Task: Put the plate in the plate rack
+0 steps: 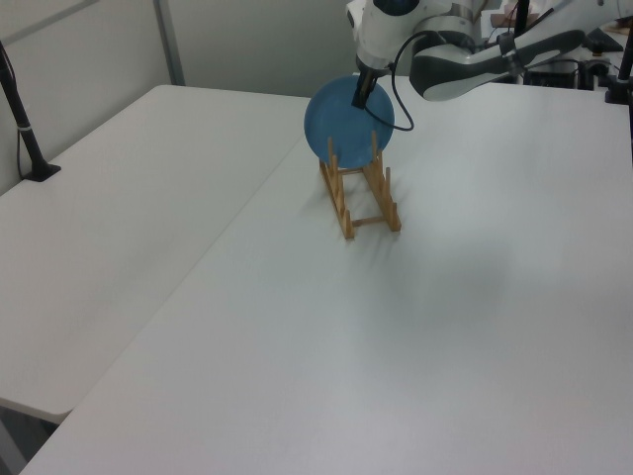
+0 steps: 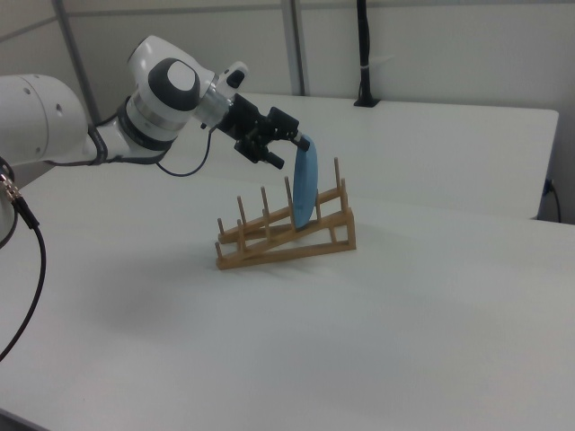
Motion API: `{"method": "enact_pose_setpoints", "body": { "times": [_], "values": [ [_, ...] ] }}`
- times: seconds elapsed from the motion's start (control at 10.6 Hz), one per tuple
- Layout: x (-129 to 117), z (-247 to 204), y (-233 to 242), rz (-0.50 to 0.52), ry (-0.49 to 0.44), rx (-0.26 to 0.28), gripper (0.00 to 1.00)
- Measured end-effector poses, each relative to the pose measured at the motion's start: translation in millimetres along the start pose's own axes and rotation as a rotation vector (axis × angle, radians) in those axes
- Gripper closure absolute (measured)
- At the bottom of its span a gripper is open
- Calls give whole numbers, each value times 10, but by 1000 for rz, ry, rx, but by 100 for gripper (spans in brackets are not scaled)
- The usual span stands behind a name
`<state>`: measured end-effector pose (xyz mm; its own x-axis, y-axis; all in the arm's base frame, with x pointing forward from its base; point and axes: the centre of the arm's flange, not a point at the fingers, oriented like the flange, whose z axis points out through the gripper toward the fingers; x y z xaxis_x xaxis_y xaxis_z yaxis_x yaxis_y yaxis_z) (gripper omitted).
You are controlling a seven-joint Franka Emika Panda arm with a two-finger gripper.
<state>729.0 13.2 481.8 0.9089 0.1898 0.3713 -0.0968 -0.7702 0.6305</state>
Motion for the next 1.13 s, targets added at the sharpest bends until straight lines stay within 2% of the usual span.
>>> {"method": "enact_pose_setpoints", "body": {
  "times": [0.09,0.19,0.28,0.38,0.57,0.75,0.94,1.13],
  "values": [
    [9,-35,-10,40,-11,51,0],
    [37,-143,3,96,-17,119,0],
    [79,-343,58,163,-15,207,0],
    [68,-570,164,223,-50,292,0],
    [-156,-958,264,222,-208,439,0],
    [-513,-1164,217,177,-388,564,0],
    [-837,-1214,346,156,-499,633,0],
    [-1031,-1179,514,165,-529,647,0]
  ]
}}
